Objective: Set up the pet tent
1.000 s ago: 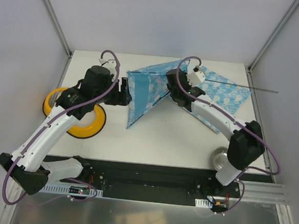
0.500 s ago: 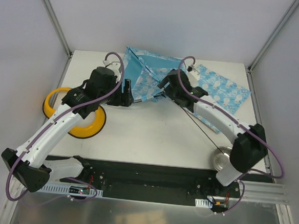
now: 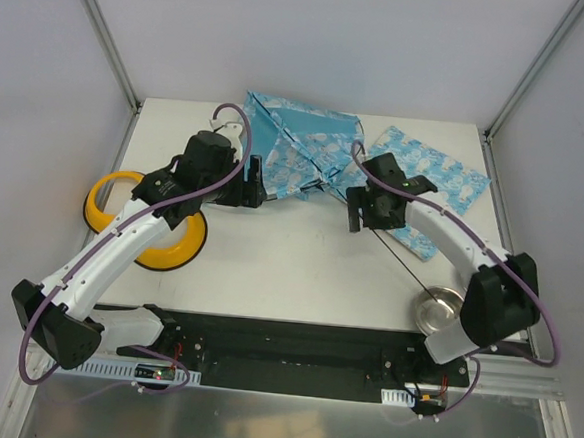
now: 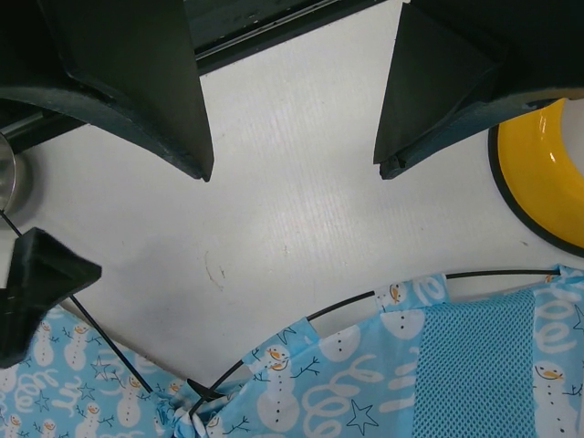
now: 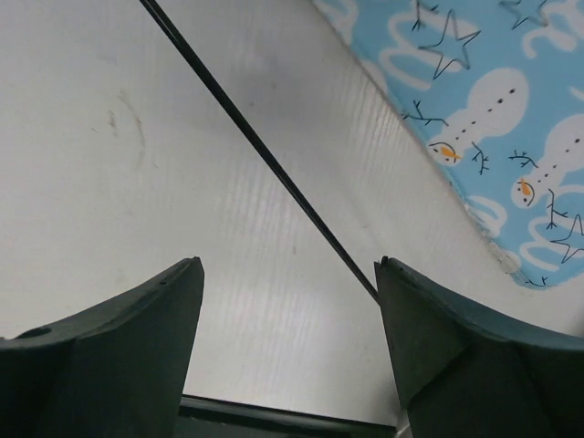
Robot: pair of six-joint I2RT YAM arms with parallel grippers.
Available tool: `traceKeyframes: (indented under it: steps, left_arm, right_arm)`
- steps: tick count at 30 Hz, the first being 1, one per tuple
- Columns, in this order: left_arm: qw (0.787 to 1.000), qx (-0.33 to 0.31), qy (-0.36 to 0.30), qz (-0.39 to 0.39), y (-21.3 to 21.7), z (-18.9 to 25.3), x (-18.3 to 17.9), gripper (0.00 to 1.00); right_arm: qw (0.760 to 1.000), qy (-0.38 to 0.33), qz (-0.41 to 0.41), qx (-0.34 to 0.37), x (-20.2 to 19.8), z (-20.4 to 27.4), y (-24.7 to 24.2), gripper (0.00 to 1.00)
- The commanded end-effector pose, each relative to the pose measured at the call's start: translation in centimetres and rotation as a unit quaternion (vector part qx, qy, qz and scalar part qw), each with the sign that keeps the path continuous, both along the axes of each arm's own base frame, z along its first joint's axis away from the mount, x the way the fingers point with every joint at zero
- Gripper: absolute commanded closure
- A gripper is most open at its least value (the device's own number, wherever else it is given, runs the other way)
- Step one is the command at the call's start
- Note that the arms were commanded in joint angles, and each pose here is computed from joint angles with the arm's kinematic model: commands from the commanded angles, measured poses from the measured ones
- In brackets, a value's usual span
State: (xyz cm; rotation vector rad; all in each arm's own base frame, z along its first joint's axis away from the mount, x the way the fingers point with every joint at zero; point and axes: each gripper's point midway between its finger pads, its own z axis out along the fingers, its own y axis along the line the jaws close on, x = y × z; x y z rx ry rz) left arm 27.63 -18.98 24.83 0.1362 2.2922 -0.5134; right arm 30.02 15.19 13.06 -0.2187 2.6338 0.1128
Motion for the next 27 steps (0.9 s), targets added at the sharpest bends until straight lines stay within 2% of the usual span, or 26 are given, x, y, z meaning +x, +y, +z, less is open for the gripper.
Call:
traceKeyframes:
  steps: [1, 6, 11, 14, 21, 22, 24, 27]
  left_arm:
    - [1.0, -0.012, -0.014, -0.003, -0.4, 0.7, 0.5, 0.27]
    - [1.0, -0.01, -0.021, -0.007, -0.2, 0.9, 0.3, 0.27]
    - [1.0, -0.003, -0.026, -0.005, 0.2, 0.7, 0.1, 0.26]
    - [1.0, 0.002, -0.025, -0.005, 0.3, 0.5, 0.2, 0.26]
    - [1.0, 0.006, -0.029, -0.004, 0.5, 0.4, 0.1, 0.26]
    - [1.0, 0.006, -0.031, -0.003, 0.6, 0.5, 0.1, 0.26]
    - [0.999, 0.007, -0.032, -0.003, 0.7, 0.6, 0.1, 0.26]
    - [0.999, 0.006, -0.033, -0.002, 0.8, 0.6, 0.0, 0.26]
  right_arm:
    - [0.99, 0.067, 0.102, -0.069, -1.4, -3.5, -1.3, 0.19]
    - [0.987, 0.078, 0.084, -0.116, -0.6, -6.0, -2.6, 0.26]
    - [0.984, 0.098, 0.095, -0.113, -1.3, -7.0, -2.3, 0.52]
    - [0.987, 0.068, 0.098, -0.103, -0.9, -5.7, -1.9, 0.68]
    - [0.992, -0.026, 0.116, -0.045, 0.5, 0.4, 0.2, 0.87]
    - [0.992, -0.031, 0.119, -0.036, 0.5, 1.2, 0.5, 0.89]
    - [0.993, -0.032, 0.114, -0.018, 0.6, 2.6, 1.2, 0.99]
    - [0.994, -0.012, 0.107, 0.003, -0.1, 4.0, 1.8, 1.0]
